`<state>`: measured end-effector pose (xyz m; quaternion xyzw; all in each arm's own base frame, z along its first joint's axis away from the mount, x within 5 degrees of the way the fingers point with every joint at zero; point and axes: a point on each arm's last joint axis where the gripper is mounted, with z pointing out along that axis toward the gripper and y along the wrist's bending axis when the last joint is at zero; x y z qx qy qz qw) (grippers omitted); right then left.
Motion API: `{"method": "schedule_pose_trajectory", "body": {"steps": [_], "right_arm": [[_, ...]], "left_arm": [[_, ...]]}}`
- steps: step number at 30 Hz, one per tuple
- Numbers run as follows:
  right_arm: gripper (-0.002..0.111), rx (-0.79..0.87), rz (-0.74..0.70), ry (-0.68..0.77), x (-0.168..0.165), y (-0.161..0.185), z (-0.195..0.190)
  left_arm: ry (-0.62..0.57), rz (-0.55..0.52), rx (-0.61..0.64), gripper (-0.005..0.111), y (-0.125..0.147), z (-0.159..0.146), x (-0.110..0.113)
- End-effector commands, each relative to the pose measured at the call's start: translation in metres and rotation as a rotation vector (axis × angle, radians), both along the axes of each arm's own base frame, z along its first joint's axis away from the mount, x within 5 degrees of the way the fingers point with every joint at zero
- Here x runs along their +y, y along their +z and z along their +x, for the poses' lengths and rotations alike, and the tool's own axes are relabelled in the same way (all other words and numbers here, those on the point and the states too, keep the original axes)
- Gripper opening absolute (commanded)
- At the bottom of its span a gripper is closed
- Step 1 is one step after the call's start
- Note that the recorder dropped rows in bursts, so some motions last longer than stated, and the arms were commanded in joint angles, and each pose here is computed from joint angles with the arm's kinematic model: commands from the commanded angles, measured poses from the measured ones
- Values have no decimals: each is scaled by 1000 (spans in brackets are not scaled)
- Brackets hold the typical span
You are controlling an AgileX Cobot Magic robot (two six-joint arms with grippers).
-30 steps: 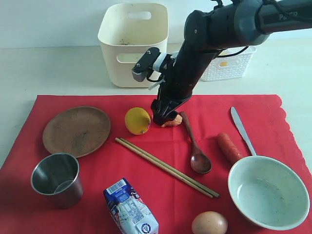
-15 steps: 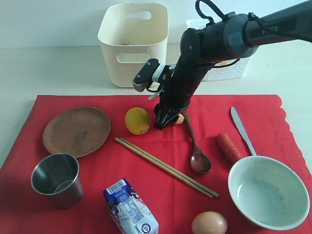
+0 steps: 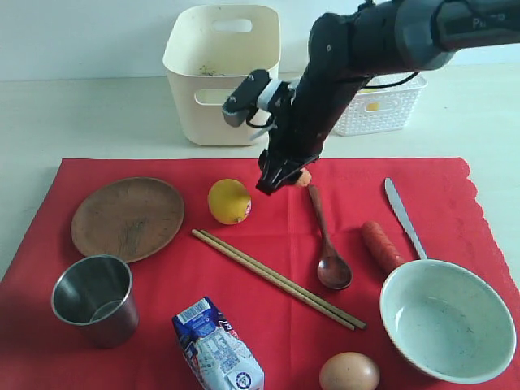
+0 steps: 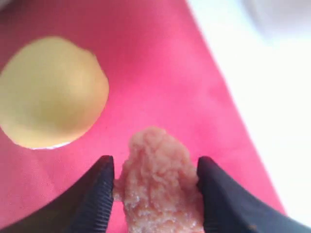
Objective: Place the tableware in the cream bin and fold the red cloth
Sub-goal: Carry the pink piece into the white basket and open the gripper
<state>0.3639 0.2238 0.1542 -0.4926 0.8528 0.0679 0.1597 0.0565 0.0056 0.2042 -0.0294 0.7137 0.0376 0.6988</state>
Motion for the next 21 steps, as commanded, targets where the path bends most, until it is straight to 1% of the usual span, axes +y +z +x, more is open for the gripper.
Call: {"method": "schedule_pose_trajectory", "body": {"steps": [1, 2, 4, 6, 15, 21], "right_arm": [[0, -127, 36, -29, -5, 46, -1], [0, -169, 54, -60, -11, 59, 0], [0, -225, 80, -94, -22, 75, 5], [0, -252, 97, -138, -33, 82, 11], [0, -410, 206, -403, -86, 91, 50], [0, -541, 266, -502, -110, 88, 72]], "left_arm": [[2, 4, -5, 3, 0, 0, 0], [2, 4, -5, 3, 0, 0, 0], [2, 4, -5, 3, 0, 0, 0], [2, 4, -5, 3, 0, 0, 0], [2, 4, -5, 3, 0, 0, 0], [2, 4, -5, 3, 0, 0, 0]]}}
